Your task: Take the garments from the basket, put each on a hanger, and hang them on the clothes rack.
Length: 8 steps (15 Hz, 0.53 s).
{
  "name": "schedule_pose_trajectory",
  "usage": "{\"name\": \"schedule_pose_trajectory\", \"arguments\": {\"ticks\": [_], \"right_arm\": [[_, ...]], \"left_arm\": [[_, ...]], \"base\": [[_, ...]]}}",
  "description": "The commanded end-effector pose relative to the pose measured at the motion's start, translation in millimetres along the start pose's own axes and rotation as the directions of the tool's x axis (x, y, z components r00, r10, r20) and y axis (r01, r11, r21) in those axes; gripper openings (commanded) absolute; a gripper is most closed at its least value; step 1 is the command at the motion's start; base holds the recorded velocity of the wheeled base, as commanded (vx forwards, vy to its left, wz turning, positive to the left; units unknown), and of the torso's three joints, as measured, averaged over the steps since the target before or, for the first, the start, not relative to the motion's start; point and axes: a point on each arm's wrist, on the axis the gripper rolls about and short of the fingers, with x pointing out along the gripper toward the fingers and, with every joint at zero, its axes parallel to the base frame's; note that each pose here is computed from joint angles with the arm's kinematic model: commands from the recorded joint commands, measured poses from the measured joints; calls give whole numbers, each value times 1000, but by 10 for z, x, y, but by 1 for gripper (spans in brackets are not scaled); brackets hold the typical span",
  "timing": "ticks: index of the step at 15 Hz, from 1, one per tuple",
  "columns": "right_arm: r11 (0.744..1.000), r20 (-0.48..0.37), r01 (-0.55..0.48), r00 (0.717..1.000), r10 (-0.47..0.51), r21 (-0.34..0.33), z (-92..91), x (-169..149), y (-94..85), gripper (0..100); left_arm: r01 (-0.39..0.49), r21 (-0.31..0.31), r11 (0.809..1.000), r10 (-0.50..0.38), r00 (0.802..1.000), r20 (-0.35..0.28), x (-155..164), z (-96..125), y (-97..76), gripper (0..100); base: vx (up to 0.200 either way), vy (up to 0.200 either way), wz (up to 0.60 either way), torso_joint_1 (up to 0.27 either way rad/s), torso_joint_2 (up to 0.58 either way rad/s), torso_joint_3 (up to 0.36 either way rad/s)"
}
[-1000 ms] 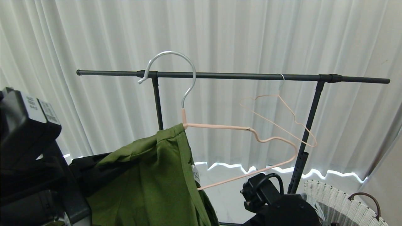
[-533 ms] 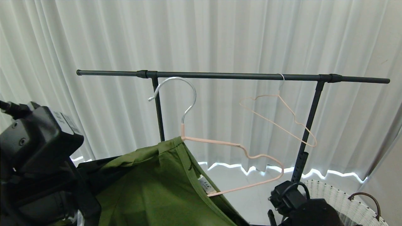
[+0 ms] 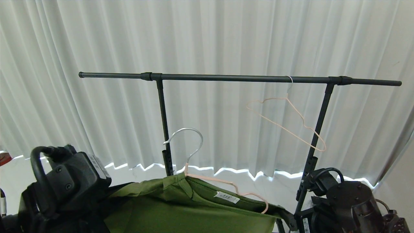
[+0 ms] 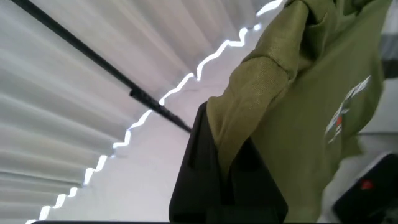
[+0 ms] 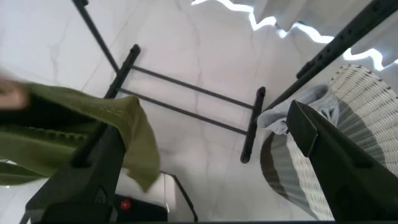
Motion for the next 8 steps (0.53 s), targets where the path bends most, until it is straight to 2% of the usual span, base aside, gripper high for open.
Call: {"name": "schedule_pose_trajectory", "arguments": {"ticks": [1, 2, 5, 7, 8], "right_arm": [[1000, 30, -8, 1000, 7, 10, 52, -55, -19, 100], [1000, 53, -21, 998, 21, 5, 94, -106, -27, 100], [998, 110, -47, 993, 50, -29, 206, -257, -49, 100], [990, 109, -111, 987, 121, -92, 224, -458, -23, 100], [974, 98, -187, 975, 201, -132, 216, -582, 1, 100]], "left_arm": [[-20, 53, 998, 23, 998, -58, 31, -123, -6, 0], [-24, 76, 997, 31, 996, -83, 51, -170, -10, 0], [-39, 73, 997, 49, 989, -139, 155, -190, -10, 0], [-49, 61, 997, 56, 993, -106, 189, -135, 3, 0], [-51, 39, 998, 55, 995, -84, 187, -117, 3, 0]], "base": [[0, 0, 0, 0, 0, 0], [0, 0, 0, 0, 0, 0], [0, 0, 0, 0, 0, 0], [0, 0, 0, 0, 0, 0], [0, 0, 0, 0, 0, 0]]}}
